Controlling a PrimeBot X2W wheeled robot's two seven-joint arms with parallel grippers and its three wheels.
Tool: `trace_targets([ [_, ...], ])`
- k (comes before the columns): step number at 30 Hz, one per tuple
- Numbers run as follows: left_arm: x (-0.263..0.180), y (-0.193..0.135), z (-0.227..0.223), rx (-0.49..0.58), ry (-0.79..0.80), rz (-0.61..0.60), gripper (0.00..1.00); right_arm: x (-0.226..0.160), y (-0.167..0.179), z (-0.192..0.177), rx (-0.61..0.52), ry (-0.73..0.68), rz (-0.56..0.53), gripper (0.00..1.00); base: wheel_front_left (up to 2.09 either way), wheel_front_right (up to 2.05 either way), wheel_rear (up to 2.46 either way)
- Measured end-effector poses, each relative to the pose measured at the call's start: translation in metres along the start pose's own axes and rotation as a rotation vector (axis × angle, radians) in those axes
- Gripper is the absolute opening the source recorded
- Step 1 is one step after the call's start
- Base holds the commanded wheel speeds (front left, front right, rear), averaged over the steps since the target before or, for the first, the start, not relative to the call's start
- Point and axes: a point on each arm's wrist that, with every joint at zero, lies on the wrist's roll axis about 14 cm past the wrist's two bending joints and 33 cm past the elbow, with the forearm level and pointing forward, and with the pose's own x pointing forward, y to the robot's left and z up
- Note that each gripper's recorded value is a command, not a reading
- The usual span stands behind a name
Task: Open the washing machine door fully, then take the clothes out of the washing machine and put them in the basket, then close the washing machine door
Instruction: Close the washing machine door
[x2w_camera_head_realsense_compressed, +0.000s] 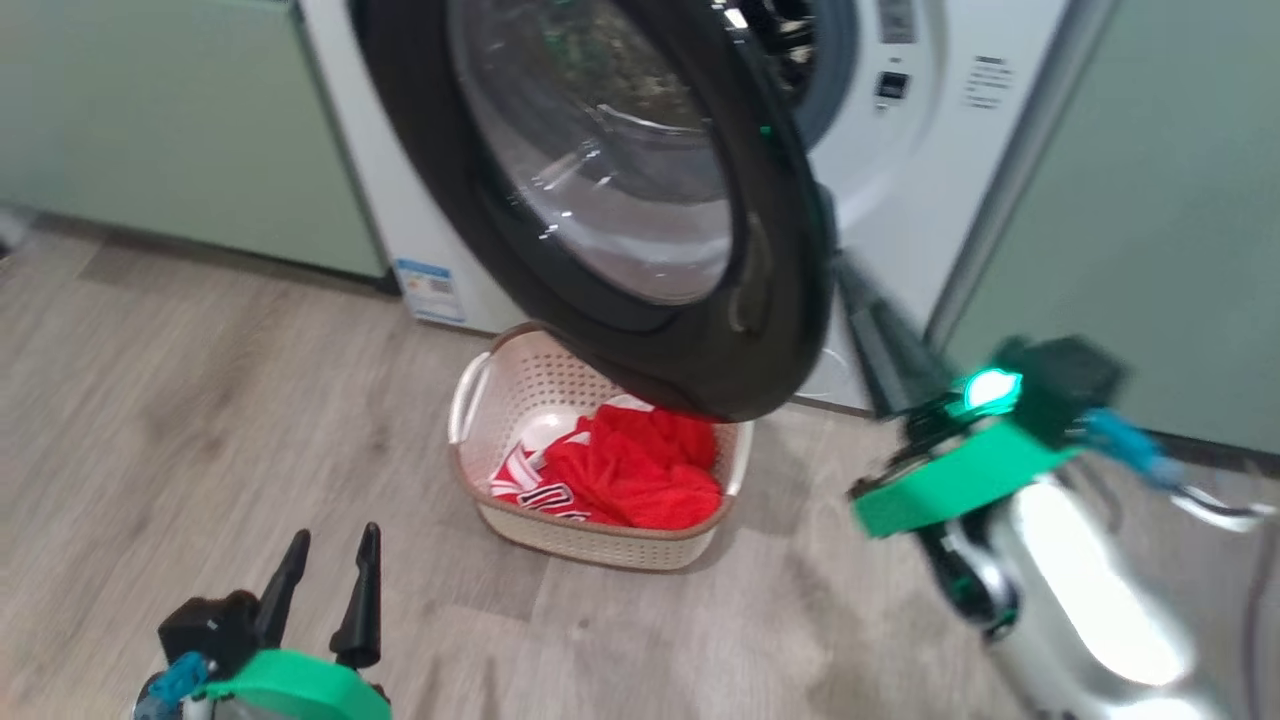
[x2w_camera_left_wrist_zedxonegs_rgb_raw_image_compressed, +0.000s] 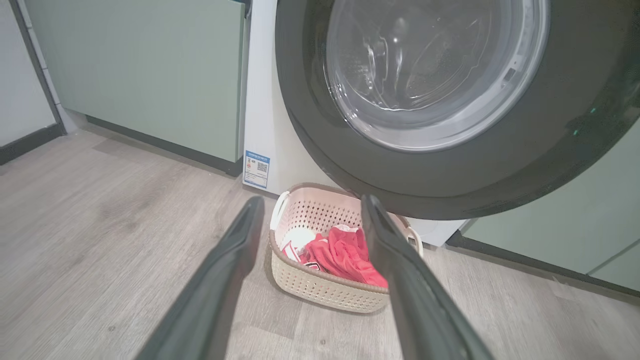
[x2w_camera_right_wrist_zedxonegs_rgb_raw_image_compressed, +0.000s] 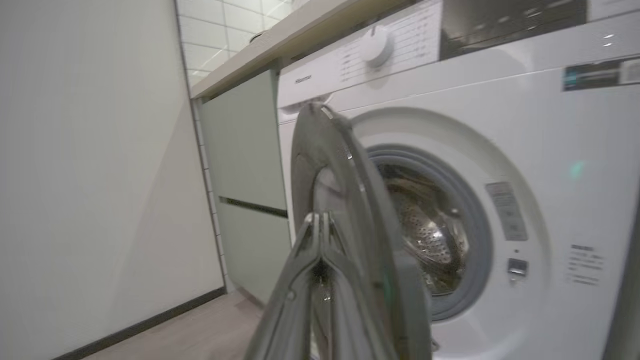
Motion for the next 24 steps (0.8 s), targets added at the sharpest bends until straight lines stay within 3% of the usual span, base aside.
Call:
trace_targets([
  [4, -0.007, 0.005, -0.001, -0.004, -0.002, 0.021, 1.0, 0.008, 0.031, -0.045, 0.026, 0.137, 0.107, 0.0, 0.0, 0.0, 0.0],
  [7, -0.01, 0.008, -0.001, -0.01, -0.001, 0.038, 1.0, 0.009, 0.031, -0.071, 0.038, 0.219, 0.118, 0.0, 0.0, 0.0, 0.0],
  [15, -0.008, 0.002, -0.015, -0.023, 0.043, 0.044, 1.0, 0.016, -0.005, -0.111, 0.039, 0.339, 0.036, 0.0, 0.0, 0.0, 0.0],
  [24, 0.015, -0.016, -0.019, -0.028, 0.062, 0.013, 1.0, 0.039, -0.055, -0.115, 0.066, 0.315, -0.086, 0.0, 0.0, 0.0, 0.0],
])
